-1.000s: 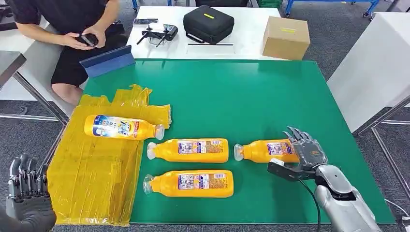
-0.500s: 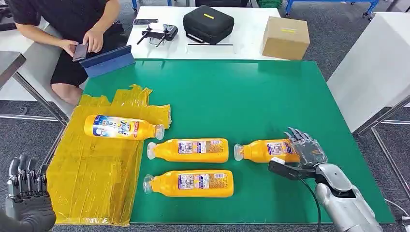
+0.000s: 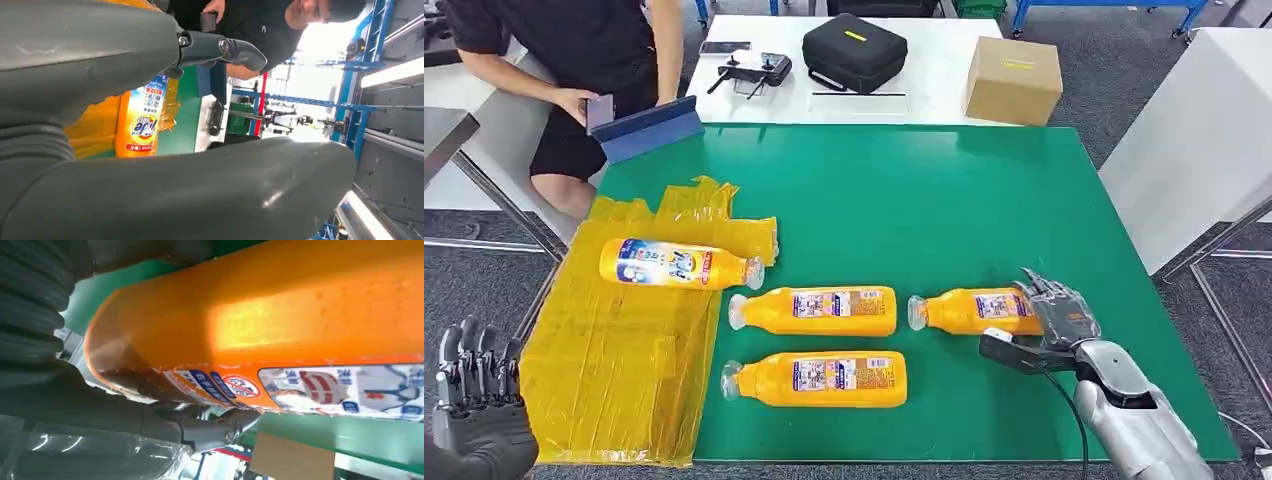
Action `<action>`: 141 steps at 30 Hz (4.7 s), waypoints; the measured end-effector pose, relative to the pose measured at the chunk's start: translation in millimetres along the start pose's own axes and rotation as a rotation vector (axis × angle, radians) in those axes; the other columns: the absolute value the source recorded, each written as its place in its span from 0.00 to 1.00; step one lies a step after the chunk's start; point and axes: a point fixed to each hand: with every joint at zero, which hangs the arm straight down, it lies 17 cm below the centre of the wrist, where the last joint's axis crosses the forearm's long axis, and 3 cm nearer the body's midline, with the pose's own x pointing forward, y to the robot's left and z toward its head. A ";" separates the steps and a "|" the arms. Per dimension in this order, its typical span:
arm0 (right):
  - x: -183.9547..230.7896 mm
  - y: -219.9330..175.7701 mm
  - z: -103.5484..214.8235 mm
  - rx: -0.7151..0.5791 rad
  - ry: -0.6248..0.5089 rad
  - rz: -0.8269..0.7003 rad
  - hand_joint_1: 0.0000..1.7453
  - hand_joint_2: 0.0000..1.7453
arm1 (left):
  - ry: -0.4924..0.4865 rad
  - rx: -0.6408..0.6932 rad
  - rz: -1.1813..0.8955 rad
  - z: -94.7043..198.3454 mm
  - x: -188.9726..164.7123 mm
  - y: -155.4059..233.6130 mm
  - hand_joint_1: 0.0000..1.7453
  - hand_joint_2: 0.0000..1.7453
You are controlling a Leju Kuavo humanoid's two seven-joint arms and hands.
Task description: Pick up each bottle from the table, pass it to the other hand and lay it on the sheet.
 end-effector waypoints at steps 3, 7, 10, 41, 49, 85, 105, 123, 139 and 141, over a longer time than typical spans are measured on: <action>0.7 -0.2 -2.0 0.003 -0.009 0.006 0.98 1.00 | -0.005 0.008 0.000 0.7 2.0 1.5 0.00 0.00; 1.6 -2.2 -7.3 0.006 -0.009 0.011 0.98 1.00 | -0.010 0.009 0.003 0.8 3.5 1.8 0.00 0.00; 1.9 -0.6 -8.0 0.007 0.000 0.009 0.98 1.00 | -0.011 0.002 0.006 0.9 3.7 0.7 0.00 0.00; 21.7 -14.6 9.0 -0.045 -0.062 -0.067 1.00 1.00 | 0.007 -0.019 0.006 7.8 2.3 -0.8 0.00 0.00; -5.3 -108.1 72.2 -0.236 -0.105 -0.125 1.00 1.00 | 0.000 -0.020 0.009 8.3 3.4 -1.6 0.00 0.00; 229.8 -254.2 -14.8 -0.528 -0.548 -0.891 1.00 1.00 | 0.005 -0.100 0.231 -29.4 -19.0 -75.4 0.00 0.00; 447.4 -177.1 -12.6 -0.149 -0.657 -1.095 1.00 1.00 | 0.067 -0.245 0.284 -50.7 -37.8 -141.3 0.00 1.00; 523.7 -143.9 0.8 0.056 -0.717 -1.103 1.00 1.00 | 0.082 -0.203 0.282 -50.3 -46.1 -131.0 0.00 1.00; 565.6 -137.2 1.5 0.206 -0.773 -0.966 0.98 1.00 | 0.028 -0.103 0.288 -31.2 -36.1 -100.1 0.00 1.00; 573.0 -125.6 9.4 0.218 -0.787 -0.903 0.99 1.00 | 0.022 -0.094 0.285 -30.0 -35.2 -96.1 0.00 1.00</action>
